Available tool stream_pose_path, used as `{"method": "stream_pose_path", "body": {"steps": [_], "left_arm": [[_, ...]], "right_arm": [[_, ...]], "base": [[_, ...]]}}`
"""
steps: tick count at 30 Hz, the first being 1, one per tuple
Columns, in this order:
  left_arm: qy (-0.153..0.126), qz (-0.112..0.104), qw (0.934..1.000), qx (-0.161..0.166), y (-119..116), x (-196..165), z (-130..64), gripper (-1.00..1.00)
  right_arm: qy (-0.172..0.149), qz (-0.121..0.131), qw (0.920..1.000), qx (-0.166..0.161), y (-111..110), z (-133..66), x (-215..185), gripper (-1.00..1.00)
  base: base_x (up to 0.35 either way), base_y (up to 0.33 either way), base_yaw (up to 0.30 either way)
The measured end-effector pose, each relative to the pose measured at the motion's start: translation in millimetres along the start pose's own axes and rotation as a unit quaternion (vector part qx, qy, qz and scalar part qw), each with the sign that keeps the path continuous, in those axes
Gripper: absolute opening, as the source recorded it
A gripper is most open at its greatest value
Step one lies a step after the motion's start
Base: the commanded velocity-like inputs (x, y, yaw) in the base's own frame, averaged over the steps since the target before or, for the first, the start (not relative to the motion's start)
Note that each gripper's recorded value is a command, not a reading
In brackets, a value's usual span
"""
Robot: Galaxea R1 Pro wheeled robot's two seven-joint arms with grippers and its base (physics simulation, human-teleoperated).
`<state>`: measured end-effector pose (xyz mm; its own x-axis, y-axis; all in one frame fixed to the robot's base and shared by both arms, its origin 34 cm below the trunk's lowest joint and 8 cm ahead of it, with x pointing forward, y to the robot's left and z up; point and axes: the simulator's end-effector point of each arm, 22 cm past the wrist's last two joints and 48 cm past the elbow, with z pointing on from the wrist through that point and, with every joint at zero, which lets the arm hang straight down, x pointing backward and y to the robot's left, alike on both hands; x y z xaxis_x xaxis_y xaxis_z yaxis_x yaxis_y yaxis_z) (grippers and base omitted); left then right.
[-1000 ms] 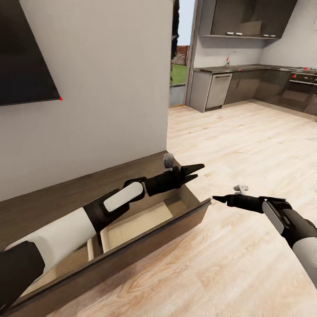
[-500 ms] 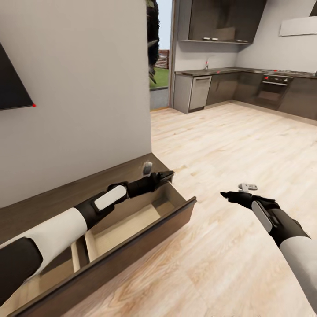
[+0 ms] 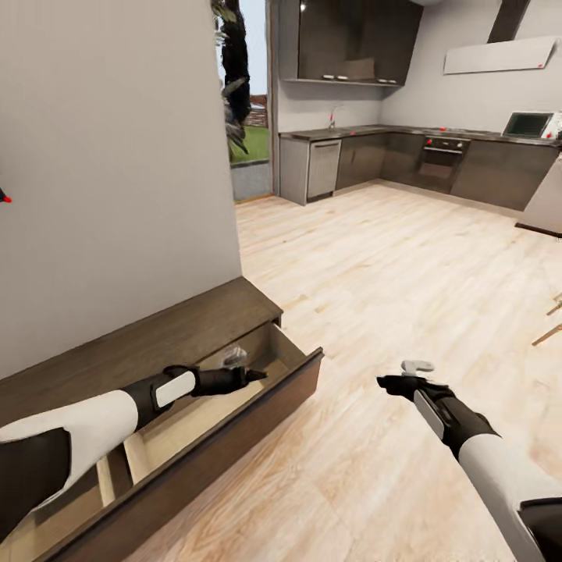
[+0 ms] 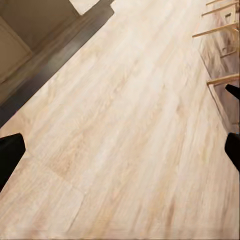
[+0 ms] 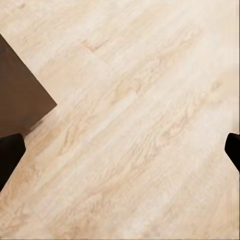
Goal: Place each of the two pumpkins and all three candles from the living room inside a cabinet in the living room (use any cabinet), then make sure every cabinet is closed, and position the cauldron so it is next to a table in the living room.
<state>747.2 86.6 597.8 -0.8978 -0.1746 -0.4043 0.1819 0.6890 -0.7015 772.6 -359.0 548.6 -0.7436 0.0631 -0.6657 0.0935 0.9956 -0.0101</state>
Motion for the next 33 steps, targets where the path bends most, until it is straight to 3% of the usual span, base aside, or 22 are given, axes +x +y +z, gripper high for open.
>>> {"method": "stream_pose_path", "body": {"steps": [3, 5, 6, 10, 15, 19, 21, 28, 33], "left_arm": [[0.056, 0.047, 0.9972, -0.018, 8.5, 41.8, 5.8, 1.0], [0.083, 0.06, 0.9947, -0.014, 5.4, 68.1, 9.9, 1.0], [0.103, 0.064, 0.9926, -0.005, 0.3, 97.0, 15.2, 1.0], [0.118, 0.077, 0.99, 0.008, -8.0, 130.2, 23.3, 1.0], [0.148, 0.097, 0.9841, 0.015, -16.3, 178.4, 35.0, 1.0], [0.143, 0.096, 0.9851, 0.004, -11.0, 186.7, 39.8, 1.0], [0.137, 0.094, 0.986, -0.008, -0.3, 187.4, 37.9, 1.0], [0.141, 0.091, 0.9856, 0.023, -21.8, 174.0, 36.1, 1.0], [0.141, 0.091, 0.9855, 0.027, -22.8, 173.2, 35.0, 1.0]], "right_arm": [[0.031, -0.016, 0.9991, 0.023, -18.0, 5.4, 47.5, 1.0], [0.04, -0.028, 0.9984, 0.03, -23.1, 6.2, 69.9, 1.0], [0.055, -0.047, 0.9969, 0.032, -22.9, 5.9, 104.3, 1.0], [0.046, -0.078, 0.9954, 0.03, -20.4, 3.9, 131.8, 1.0], [0.05, -0.085, 0.9947, 0.029, -21.0, 1.4, 150.1, 1.0], [0.061, -0.082, 0.9944, 0.029, -16.4, -1.7, 173.9, 1.0], [0.055, -0.081, 0.9947, 0.03, -19.3, -0.6, 167.3, 1.0], [0.06, -0.08, 0.9944, 0.033, -27.3, 2.2, 149.3, 1.0], [0.055, -0.078, 0.9949, 0.035, -27.8, 4.5, 134.4, 1.0]], "base": [[0.0, 0.0, -0.232], [0.0, 0.0, -0.238], [0.0, 0.0, -0.242], [0.0, 0.0, -0.182], [0.0, 0.0, -0.031], [0.0, 0.0, 0.0], [0.0, 0.0, 0.0], [0.0, 0.0, 0.0], [0.0, 0.0, 0.0]]}}
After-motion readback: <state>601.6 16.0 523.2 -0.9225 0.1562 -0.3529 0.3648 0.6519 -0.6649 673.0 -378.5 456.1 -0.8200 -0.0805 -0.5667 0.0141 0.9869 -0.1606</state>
